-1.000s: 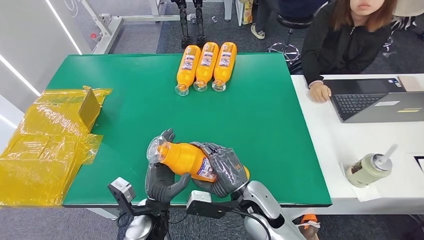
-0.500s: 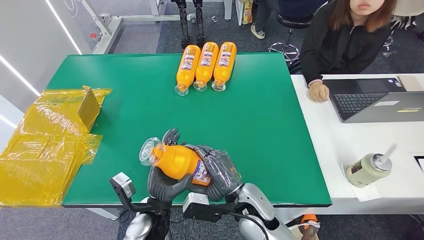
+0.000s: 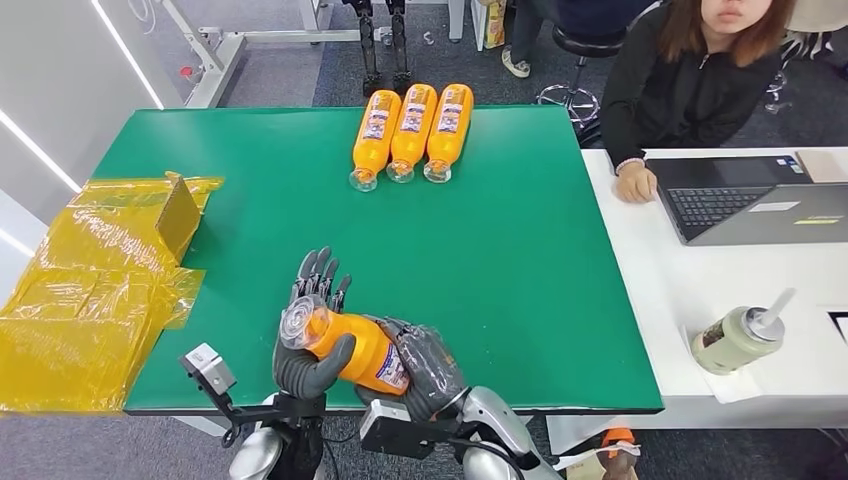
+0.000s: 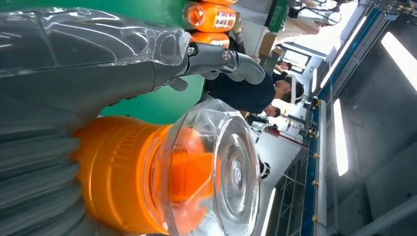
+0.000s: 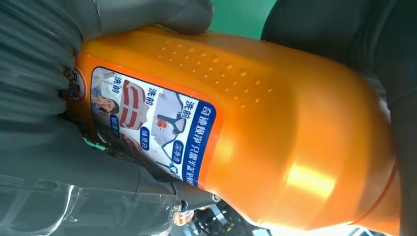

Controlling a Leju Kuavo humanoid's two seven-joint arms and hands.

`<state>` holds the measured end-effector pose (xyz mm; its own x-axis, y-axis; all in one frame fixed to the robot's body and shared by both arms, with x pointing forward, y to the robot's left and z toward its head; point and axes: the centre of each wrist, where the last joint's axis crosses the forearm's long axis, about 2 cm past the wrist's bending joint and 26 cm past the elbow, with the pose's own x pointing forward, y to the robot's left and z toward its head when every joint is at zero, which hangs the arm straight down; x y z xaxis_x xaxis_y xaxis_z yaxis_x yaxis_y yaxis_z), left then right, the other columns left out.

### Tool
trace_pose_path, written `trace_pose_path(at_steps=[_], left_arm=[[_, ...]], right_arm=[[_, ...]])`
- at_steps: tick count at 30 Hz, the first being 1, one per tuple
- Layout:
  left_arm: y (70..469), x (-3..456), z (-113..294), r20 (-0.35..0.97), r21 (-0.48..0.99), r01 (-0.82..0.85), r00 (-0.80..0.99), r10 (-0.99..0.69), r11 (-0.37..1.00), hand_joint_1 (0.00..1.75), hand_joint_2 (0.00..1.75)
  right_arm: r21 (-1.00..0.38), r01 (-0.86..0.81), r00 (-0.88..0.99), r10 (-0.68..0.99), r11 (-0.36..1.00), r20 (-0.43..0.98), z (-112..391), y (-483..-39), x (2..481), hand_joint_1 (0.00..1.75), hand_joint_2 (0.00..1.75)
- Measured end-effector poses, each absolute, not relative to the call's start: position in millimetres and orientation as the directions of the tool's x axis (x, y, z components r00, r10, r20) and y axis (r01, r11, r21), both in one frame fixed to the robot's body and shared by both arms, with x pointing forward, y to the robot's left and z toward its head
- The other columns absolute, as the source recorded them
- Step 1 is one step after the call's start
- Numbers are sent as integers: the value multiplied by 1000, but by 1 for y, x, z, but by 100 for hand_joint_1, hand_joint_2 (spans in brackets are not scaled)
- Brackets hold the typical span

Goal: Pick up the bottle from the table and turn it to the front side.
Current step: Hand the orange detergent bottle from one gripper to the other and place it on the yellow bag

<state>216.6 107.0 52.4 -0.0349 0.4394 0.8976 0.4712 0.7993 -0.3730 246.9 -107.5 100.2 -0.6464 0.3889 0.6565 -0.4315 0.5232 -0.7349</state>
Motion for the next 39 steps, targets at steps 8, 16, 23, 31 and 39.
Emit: trace_pose_path(at_steps=[8,16,23,31,39], left_arm=[[109,215,50,902,-363,467,-39,429,806,175,175],[110,215,50,903,-359,467,-44,427,808,175,175],[109,215,50,903,-359,465,-45,426,809,175,175],[109,214,50,904,-359,463,-45,426,810,175,175],[110,215,50,903,-360,461,-45,427,811,175,175]], right_arm=[[-730,-457,-633,391,509,669,97,-106,245,169,175],[-738,-445,-631,408,507,660,99,-105,244,168,175],[-744,-441,-634,412,502,654,99,-105,243,169,175],[-741,-442,-633,410,505,657,98,-105,243,145,175],[-736,-447,-640,394,508,660,95,-107,245,0,175]])
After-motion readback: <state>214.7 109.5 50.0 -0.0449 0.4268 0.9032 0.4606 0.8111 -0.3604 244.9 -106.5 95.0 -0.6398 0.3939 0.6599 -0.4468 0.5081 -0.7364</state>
